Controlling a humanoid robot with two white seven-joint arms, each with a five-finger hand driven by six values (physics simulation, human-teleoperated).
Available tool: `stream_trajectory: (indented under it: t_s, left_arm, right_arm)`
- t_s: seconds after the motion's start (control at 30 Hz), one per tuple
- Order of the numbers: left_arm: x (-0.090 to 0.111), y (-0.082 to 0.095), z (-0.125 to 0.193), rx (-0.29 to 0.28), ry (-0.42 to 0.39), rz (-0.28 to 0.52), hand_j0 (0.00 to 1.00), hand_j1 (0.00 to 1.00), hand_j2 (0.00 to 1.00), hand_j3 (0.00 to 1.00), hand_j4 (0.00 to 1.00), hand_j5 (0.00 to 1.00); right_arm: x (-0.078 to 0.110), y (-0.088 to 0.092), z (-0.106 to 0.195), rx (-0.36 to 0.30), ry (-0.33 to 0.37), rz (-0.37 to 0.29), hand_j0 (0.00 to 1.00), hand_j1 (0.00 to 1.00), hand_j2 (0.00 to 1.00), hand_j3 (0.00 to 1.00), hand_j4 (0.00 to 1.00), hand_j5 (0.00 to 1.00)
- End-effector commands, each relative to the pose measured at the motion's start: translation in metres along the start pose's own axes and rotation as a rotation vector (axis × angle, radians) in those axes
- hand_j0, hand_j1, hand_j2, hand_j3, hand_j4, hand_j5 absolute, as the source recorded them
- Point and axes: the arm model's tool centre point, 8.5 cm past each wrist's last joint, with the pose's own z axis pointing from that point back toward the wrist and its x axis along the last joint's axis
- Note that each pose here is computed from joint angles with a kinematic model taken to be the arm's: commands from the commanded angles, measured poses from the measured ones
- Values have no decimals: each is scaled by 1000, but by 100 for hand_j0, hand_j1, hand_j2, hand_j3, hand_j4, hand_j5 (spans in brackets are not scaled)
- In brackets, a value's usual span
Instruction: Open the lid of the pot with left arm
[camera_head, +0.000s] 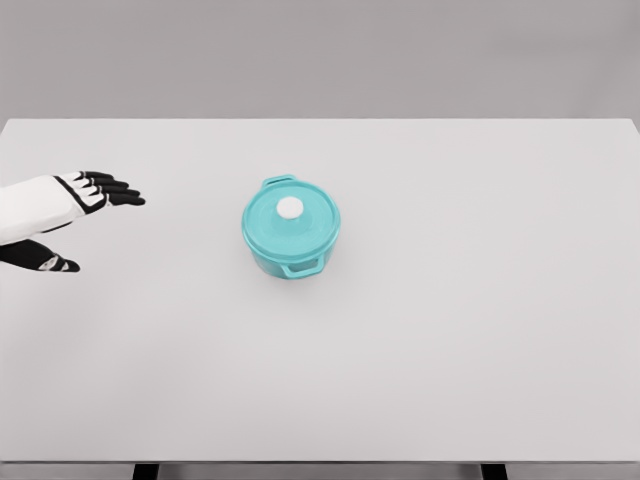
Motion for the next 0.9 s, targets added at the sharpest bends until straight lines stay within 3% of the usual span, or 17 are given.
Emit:
stream_trajectory:
  t_s: [0.0, 0.2, 0.37, 0.4, 0.5, 0.57, 0.6, 0.7, 0.73, 0.8, 0.87]
  left_arm:
    - [1, 1, -1, 1, -4, 2, 100, 100, 100, 100, 100, 100]
    - [2, -3, -4, -36, 9, -45, 100, 100, 100, 100, 100, 100]
    - [30, 8, -20, -35, -82, -95, 100, 100, 100, 100, 100, 100]
    - [34, 26, -23, 0, -96, -131, 100, 100, 100, 100, 100, 100]
    - [51, 23, -58, 23, -190, -116, 100, 100, 100, 100, 100, 100]
    - [62, 32, -76, -1, -247, -150, 100, 100, 100, 100, 100, 100]
    - [69, 42, -89, -37, -284, -197, 100, 100, 100, 100, 100, 100]
    - [70, 68, -100, -149, -293, -322, 100, 100, 100, 100, 100, 100]
    - [79, 61, -111, -169, -333, -318, 100, 100, 100, 100, 100, 100]
    - [110, 63, -144, -138, -441, -338, 100, 100, 100, 100, 100, 100]
    - [119, 61, -154, -135, -470, -345, 100, 100, 100, 100, 100, 100]
  right_arm:
    - [-1, 0, 0, -1, 4, 0, 100, 100, 100, 100, 100, 100]
    - [-6, 6, 0, 8, 19, -4, 100, 100, 100, 100, 100, 100]
    - [-7, 7, 0, 9, 20, -4, 100, 100, 100, 100, 100, 100]
    - [-7, 7, 0, 9, 20, -4, 100, 100, 100, 100, 100, 100]
    - [-7, 7, 0, 9, 20, -4, 100, 100, 100, 100, 100, 100]
    - [-7, 7, 0, 9, 20, -4, 100, 100, 100, 100, 100, 100]
    - [-6, 6, 0, 8, 19, -4, 100, 100, 100, 100, 100, 100]
    - [-7, 7, 0, 9, 20, -4, 100, 100, 100, 100, 100, 100]
    - [-7, 7, 0, 9, 20, -4, 100, 100, 100, 100, 100, 100]
    - [-7, 7, 0, 9, 20, -4, 100, 100, 100, 100, 100, 100]
    - [-7, 7, 0, 9, 20, -4, 100, 100, 100, 100, 100, 100]
